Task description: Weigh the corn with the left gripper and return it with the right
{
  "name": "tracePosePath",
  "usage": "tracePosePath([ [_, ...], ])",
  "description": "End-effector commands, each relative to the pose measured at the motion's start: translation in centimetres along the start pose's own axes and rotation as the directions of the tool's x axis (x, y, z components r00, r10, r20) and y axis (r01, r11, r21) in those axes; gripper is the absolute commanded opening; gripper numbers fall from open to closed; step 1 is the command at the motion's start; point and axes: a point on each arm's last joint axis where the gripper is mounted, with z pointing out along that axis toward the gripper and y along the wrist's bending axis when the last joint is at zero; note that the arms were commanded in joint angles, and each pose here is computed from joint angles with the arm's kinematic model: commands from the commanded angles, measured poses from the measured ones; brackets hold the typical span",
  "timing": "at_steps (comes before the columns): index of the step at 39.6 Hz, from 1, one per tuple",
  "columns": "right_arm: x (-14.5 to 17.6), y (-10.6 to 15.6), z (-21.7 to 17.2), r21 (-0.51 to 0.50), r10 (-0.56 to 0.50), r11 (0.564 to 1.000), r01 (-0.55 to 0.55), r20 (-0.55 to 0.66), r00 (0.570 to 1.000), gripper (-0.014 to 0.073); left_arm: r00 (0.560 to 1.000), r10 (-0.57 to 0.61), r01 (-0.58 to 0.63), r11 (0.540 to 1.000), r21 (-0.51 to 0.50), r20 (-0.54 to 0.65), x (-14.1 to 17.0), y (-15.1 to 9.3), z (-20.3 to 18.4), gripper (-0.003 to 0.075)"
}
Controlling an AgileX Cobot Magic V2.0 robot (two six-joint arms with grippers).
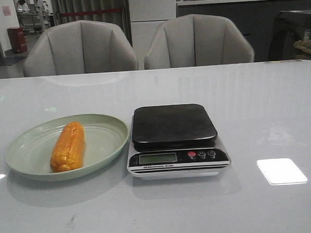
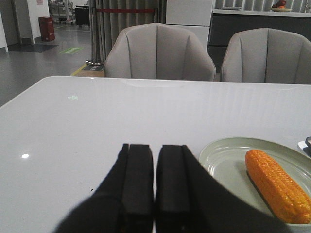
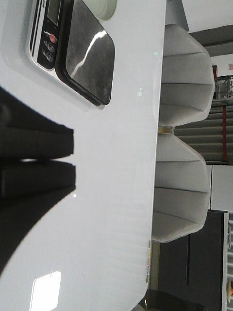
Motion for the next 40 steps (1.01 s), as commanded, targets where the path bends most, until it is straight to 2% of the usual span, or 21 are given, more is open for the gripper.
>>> tracePosePath([
  [1,-0.4,0.0,-0.1,0.005,-0.008,1.000,0.008,0.084,0.996,0.0168,0.997,-0.002,0.001,1.000,0.007,0.074,0.2,0.0,0.0,0.0113],
  [17,-0.4,0.0,-0.1,0.005,-0.008,1.000,0.008,0.084,0.996,0.0168,0.997,-0.002,0.001,1.000,0.007,0.078,0.1,0.0,0.0,0.0113],
  [23,-0.4,0.0,-0.1,0.005,-0.008,1.000,0.008,0.084,0.996,0.0168,0.987,-0.003,0.000,1.000,0.015,0.162,-0.6,-0.1,-0.1,0.0113],
  [28,-0.4,0.0,-0.1,0.005,-0.008,1.000,0.008,0.084,0.996,0.0168,0.949,-0.006,-0.003,1.000,0.029,0.315,-2.2,-0.2,-0.5,0.0113],
  [30,-0.4,0.0,-0.1,0.005,-0.008,1.000,0.008,0.084,0.996,0.0168,0.941,-0.018,0.006,0.999,0.037,0.339,-3.0,-0.3,-0.7,0.0113],
  [35,-0.4,0.0,-0.1,0.005,-0.008,1.000,0.008,0.084,0.996,0.0168,0.956,-0.049,0.039,0.998,0.041,0.290,-5.4,-0.4,-0.9,0.0113],
  [40,-0.4,0.0,-0.1,0.005,-0.008,1.000,0.008,0.084,0.996,0.0168,0.987,-0.050,0.048,0.999,0.022,0.152,-7.6,-0.5,-0.6,0.0113],
])
